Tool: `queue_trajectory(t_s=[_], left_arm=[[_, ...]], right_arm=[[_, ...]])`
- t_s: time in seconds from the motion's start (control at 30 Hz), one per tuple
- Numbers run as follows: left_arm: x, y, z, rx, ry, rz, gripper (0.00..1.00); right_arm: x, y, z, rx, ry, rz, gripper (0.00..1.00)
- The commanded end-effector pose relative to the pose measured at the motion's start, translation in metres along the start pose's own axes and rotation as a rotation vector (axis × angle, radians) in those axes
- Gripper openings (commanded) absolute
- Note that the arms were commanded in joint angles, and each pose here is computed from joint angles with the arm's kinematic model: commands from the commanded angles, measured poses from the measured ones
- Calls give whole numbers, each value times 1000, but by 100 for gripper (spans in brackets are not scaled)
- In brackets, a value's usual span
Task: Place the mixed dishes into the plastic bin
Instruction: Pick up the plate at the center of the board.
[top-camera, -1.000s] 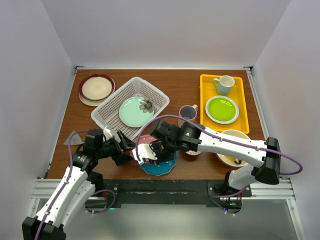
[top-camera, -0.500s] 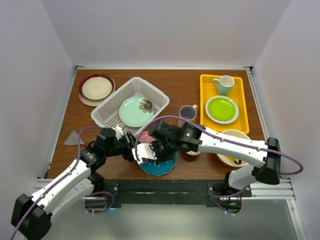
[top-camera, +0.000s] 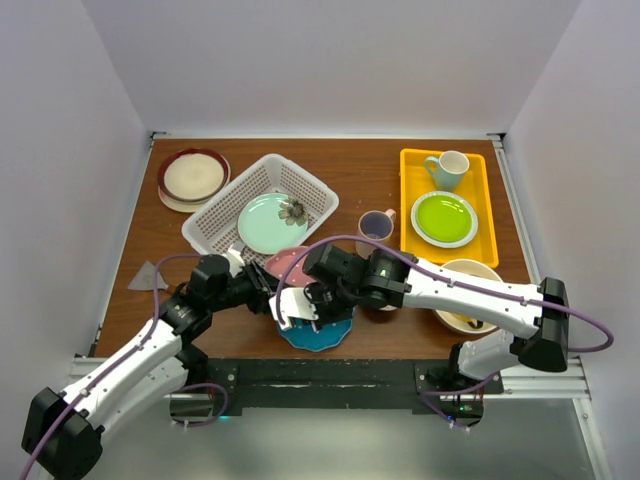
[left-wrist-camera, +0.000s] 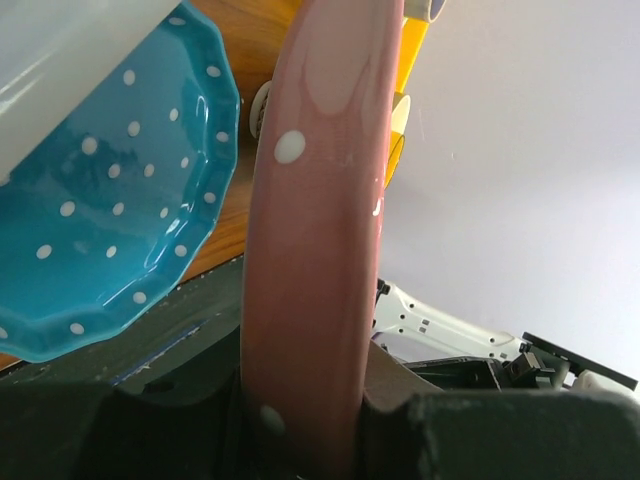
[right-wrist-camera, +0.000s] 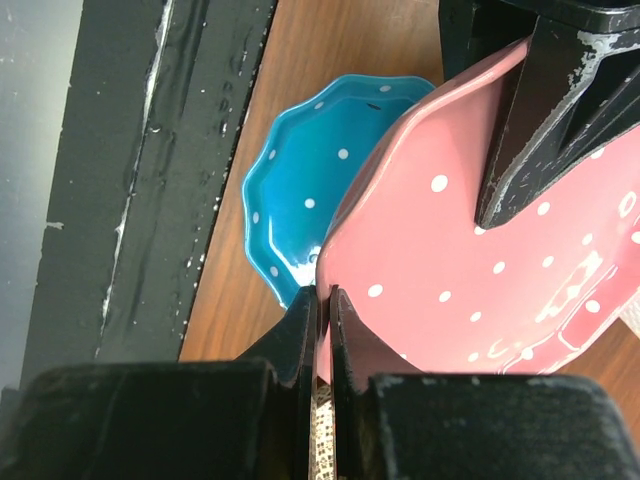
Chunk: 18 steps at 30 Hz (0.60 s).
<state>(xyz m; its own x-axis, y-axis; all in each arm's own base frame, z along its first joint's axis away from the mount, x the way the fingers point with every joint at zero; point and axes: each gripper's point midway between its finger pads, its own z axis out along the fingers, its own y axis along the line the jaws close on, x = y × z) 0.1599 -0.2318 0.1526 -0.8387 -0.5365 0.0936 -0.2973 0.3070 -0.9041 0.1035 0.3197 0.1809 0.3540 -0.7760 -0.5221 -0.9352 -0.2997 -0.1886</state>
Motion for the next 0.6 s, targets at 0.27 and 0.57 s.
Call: queue_trajectory(t_s=[0.27, 0.57], left_arm=[[-4, -59, -15, 192, -60, 140, 0], [-16, -90, -21, 239, -143, 225, 0]], right_arm=[[-28, -9, -26, 64, -140, -93, 25], [-24, -25, -71, 112, -227, -27, 80]])
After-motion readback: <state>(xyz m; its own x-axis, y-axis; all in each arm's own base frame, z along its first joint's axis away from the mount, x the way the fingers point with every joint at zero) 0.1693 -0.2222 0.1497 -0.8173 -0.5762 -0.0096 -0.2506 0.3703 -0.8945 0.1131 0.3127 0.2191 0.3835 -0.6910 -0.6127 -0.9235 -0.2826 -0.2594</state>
